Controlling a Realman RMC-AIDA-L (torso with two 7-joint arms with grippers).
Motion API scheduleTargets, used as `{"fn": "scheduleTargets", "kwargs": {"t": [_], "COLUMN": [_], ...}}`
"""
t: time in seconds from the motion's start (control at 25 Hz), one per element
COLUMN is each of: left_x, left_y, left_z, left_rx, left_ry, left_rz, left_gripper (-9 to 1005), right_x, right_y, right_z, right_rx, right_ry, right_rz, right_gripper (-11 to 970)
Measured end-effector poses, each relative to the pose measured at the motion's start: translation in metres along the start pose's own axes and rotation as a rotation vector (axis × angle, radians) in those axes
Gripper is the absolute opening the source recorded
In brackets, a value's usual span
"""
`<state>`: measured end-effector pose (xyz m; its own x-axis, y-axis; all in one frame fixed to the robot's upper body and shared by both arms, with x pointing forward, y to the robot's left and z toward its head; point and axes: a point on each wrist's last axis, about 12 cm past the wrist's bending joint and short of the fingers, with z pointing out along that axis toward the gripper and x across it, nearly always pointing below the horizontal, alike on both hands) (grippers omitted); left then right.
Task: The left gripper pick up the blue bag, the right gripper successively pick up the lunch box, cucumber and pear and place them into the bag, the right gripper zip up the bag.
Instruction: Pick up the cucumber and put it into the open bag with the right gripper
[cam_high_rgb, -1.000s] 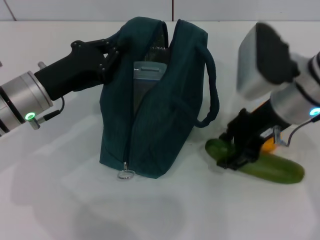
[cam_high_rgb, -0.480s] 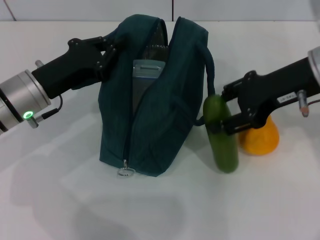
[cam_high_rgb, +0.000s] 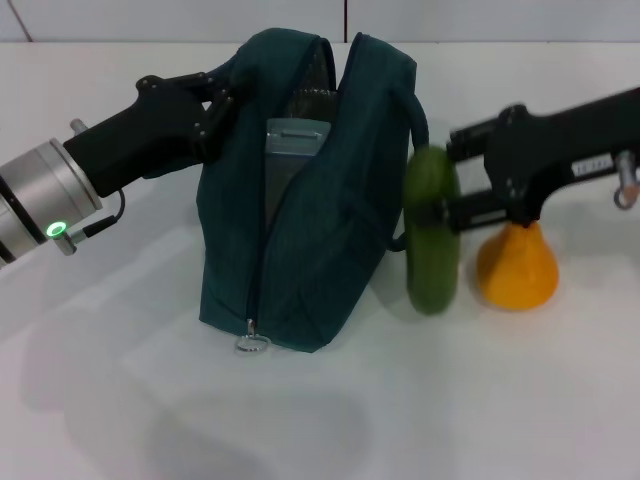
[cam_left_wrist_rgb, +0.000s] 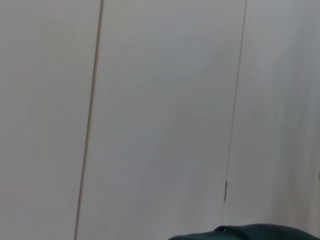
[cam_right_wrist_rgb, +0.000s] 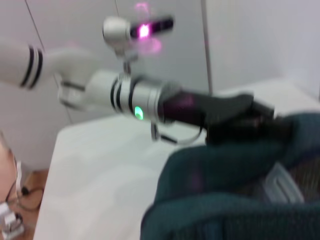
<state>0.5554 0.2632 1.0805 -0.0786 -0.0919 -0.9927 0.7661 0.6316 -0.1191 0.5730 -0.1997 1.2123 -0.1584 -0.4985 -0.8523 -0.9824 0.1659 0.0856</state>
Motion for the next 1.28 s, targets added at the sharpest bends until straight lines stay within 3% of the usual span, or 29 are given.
{"fn": "scheduleTargets", "kwargs": {"t": [0.4,0.76,1.08,1.28], "left_x": [-0.004,-0.006,-0.005,-0.007], "left_y": [-0.003,-0.006,-0.007,-0.007], "left_z": [-0.001,-0.002,-0.001,0.001], "left_rx": [0.028,0.055,0.063,0.065], "left_ry": [-0.035,-0.049,-0.044,-0.051], "left_rz": [0.030,0.052,0.053,0.057], "left_gripper": [43,44,43,43], "right_x": [-0.024,-0.032,-0.030,-0.015], "right_y": [0.005,-0.010,-0.028,-0.032], "right_z": [-0.025,-0.017,0.005,0.021], "right_rx": [0.006,0.017,0.000,0.007], "right_ry": [-0.380,-0.606,-0.630,-0.625], "right_rz": [-0.099,-0.075,0.006,0.040], "right_gripper": [582,581,583,596]}}
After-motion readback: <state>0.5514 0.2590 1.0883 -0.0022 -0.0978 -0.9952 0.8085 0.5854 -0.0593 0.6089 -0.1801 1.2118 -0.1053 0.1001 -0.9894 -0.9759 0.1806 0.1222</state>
